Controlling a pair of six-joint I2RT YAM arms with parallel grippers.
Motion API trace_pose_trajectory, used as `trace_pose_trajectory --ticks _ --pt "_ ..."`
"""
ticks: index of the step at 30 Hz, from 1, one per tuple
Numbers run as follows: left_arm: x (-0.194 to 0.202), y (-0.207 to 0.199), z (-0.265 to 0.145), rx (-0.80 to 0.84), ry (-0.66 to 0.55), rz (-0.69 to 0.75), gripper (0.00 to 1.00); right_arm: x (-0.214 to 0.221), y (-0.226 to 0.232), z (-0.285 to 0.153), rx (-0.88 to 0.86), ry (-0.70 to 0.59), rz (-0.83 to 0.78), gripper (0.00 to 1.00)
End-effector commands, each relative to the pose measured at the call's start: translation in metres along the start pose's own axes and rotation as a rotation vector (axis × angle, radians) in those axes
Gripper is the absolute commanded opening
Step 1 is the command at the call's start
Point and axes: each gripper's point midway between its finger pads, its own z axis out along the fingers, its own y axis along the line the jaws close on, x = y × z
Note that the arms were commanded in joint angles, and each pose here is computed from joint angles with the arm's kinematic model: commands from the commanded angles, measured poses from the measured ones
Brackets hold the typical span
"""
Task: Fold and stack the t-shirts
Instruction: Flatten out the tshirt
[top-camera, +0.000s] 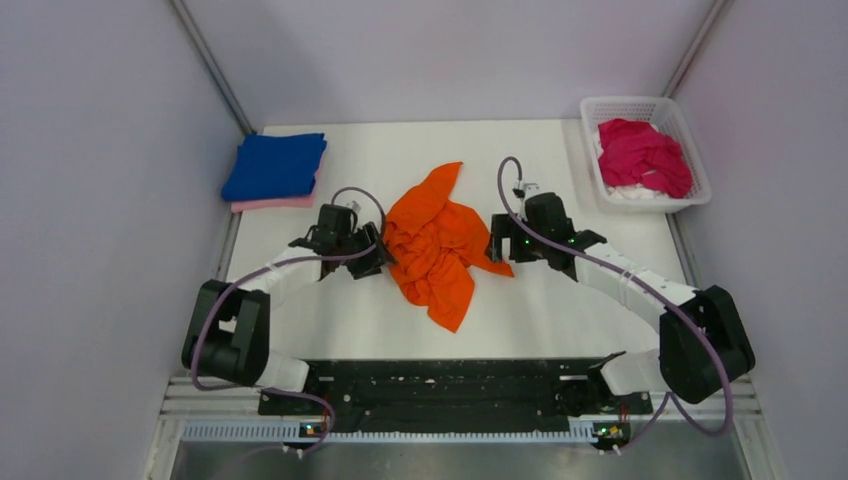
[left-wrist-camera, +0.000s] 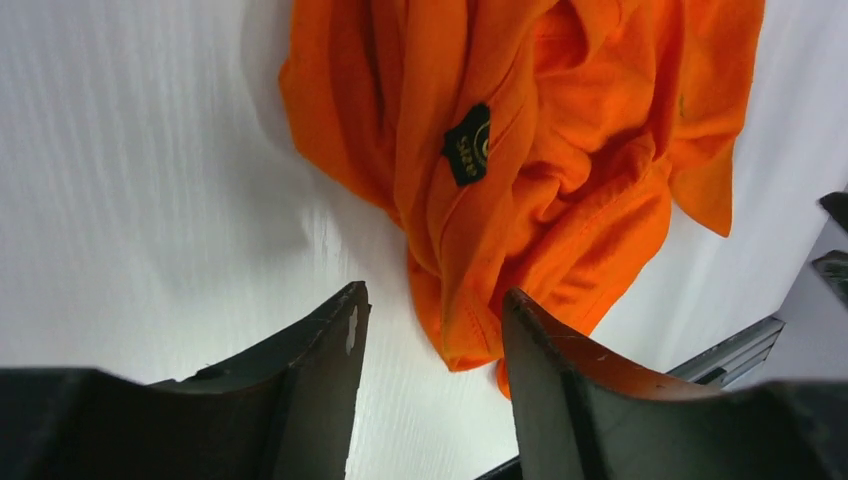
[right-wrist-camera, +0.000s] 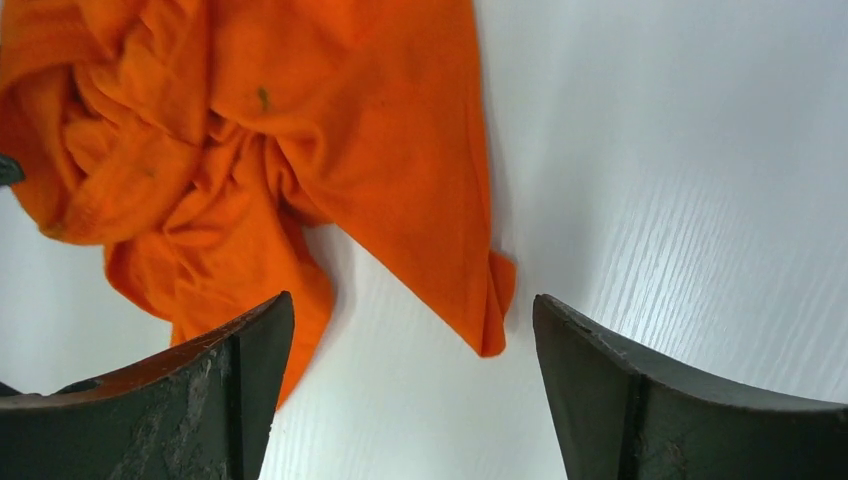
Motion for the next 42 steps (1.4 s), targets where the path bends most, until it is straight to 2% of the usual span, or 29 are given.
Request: trace_pose_trajectory --ticks 1,5,7,8,11,13,16,19,21,27,30,33,37,42 --pt "-0.025 -0.035 0.009 0.123 -0.035 0.047 0.52 0.037 -0.003 0.011 -0.002 0.088 0.072 0.86" --pt "-0.025 -0.038 0.019 0.137 -0.013 0.049 0.32 0.06 -0.008 0.022 0.011 0.142 0.087 0.82" --pt "-0.025 -0.039 0.022 0.136 -0.006 0.049 0.16 0.067 -0.008 0.029 0.018 0.152 0.081 0.8" --pt "-0.026 -0.04 0.022 0.139 -0.006 0.053 0.02 0.069 -0.01 0.033 0.034 0.148 0.076 0.78" --pt "-0.03 -0.045 0.013 0.152 -0.034 0.076 0.0 0.072 -0.006 0.046 0.05 0.124 0.031 0.69" --pt "-0.036 -0.049 0.001 0.154 -0.085 0.093 0.0 0.072 0.002 0.054 0.03 0.116 0.023 0.57" --pt "-0.043 -0.055 -0.018 0.161 -0.144 0.13 0.0 0.069 0.01 0.067 0.005 0.089 0.03 0.35" --pt "-0.053 -0.057 -0.036 0.134 -0.209 0.14 0.0 0.053 0.007 0.07 0.047 0.041 0.043 0.0" --pt "-0.065 -0.063 -0.055 0.124 -0.28 0.15 0.0 0.027 0.004 0.059 0.086 -0.049 0.056 0.0" --pt "-0.118 -0.092 -0.151 0.131 -0.657 0.176 0.0 -0.068 0.002 -0.024 0.15 -0.345 0.019 0.0" --pt "-0.139 -0.109 -0.219 0.146 -0.864 0.184 0.0 -0.115 0.006 -0.088 0.139 -0.5 0.029 0.0" --pt "-0.151 -0.126 -0.286 0.166 -1.032 0.192 0.0 -0.152 0.023 -0.155 0.055 -0.664 0.02 0.0" --pt "-0.157 -0.144 -0.366 0.19 -1.206 0.202 0.0 -0.192 0.044 -0.255 -0.036 -0.876 -0.001 0.0" --pt "-0.149 -0.159 -0.447 0.249 -1.373 0.216 0.0 -0.214 0.053 -0.368 -0.087 -1.082 -0.029 0.0"
